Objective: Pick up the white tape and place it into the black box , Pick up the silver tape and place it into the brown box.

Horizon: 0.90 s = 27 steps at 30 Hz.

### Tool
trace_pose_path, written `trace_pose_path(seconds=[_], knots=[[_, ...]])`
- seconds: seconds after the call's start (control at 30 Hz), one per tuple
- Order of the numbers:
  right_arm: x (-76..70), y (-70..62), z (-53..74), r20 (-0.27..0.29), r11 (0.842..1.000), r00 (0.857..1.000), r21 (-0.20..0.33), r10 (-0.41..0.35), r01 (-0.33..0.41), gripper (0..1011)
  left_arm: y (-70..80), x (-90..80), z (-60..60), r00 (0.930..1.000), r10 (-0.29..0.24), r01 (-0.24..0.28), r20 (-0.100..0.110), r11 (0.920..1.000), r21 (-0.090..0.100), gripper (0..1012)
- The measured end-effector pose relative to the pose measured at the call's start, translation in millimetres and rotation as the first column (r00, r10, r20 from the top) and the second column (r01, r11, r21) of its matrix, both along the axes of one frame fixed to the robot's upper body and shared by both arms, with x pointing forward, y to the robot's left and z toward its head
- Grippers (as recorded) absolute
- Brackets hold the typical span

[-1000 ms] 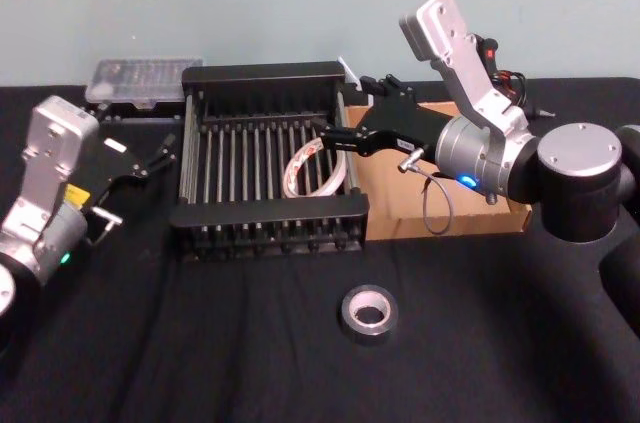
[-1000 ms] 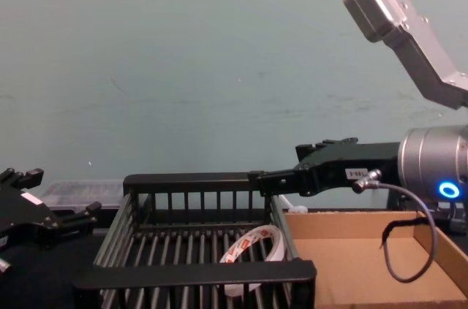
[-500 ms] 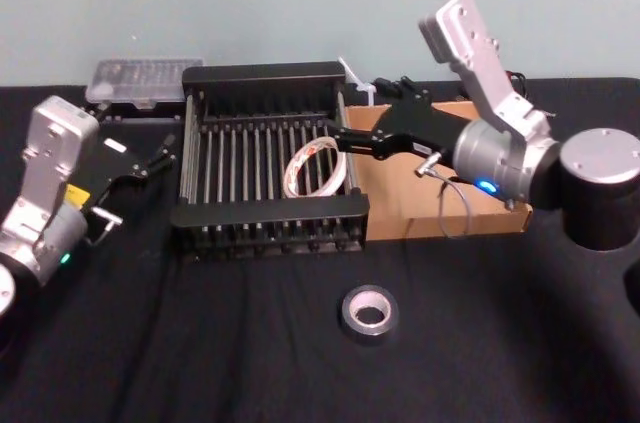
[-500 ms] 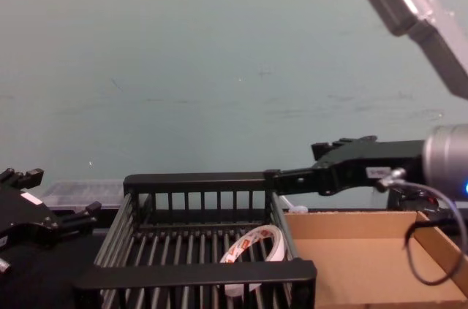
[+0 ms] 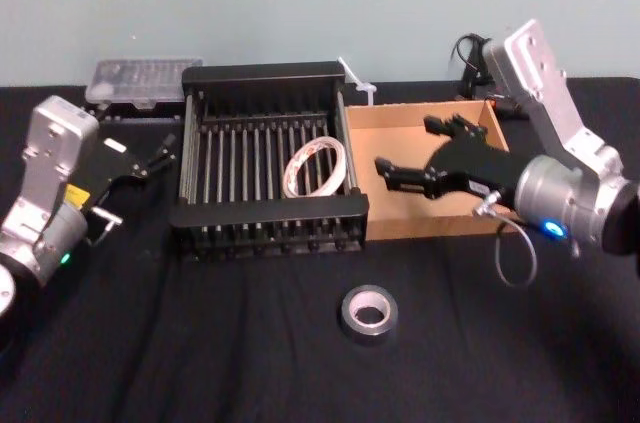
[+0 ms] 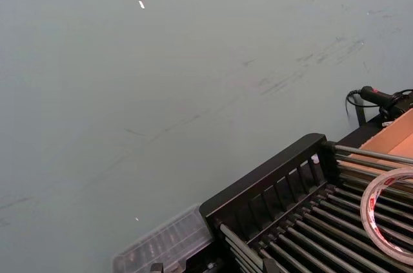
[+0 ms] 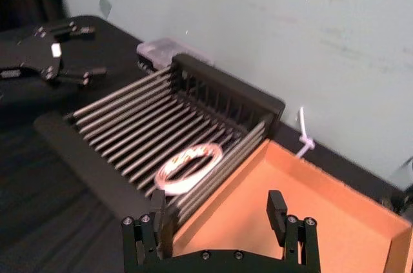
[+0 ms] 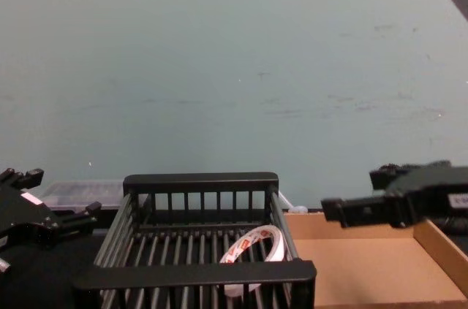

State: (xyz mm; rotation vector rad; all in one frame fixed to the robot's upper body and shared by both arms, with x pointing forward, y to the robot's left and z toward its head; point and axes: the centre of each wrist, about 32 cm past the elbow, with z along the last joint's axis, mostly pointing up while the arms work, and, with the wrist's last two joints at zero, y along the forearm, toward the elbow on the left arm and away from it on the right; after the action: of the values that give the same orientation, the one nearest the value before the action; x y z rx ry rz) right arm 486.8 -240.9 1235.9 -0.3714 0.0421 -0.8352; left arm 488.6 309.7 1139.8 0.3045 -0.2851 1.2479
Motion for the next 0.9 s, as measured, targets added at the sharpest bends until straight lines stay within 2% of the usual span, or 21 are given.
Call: trace_pose_path(seconds=[0.2, 0.33, 0.47, 0.9], knots=[[-18.3, -7.5, -1.4, -0.060, 1.000, 0.998, -0.024, 0.012, -0.014, 1002, 0.0, 0.0, 0.0, 1.0000, 0.000, 0.000, 0.000, 1.0000, 0.000, 1001], [-28.9, -9.8, -5.2, -0.135, 0.999, 0.990, -0.034, 0.030, -0.035, 1000, 0.0, 0.0, 0.0, 1.0000, 0.000, 0.000, 0.000, 1.0000, 0.000, 1001], [-35.2, -8.1, -10.6, -0.180, 0.998, 0.983, -0.041, 0.046, -0.055, 1002, 0.0, 0.0, 0.0, 1.0000, 0.000, 0.000, 0.000, 1.0000, 0.000, 1001], [-37.6, 3.1, -24.5, -0.248, 0.992, 0.965, -0.076, 0.083, -0.105, 1000, 0.0, 0.0, 0.0, 1.0000, 0.000, 0.000, 0.000, 1.0000, 0.000, 1001]])
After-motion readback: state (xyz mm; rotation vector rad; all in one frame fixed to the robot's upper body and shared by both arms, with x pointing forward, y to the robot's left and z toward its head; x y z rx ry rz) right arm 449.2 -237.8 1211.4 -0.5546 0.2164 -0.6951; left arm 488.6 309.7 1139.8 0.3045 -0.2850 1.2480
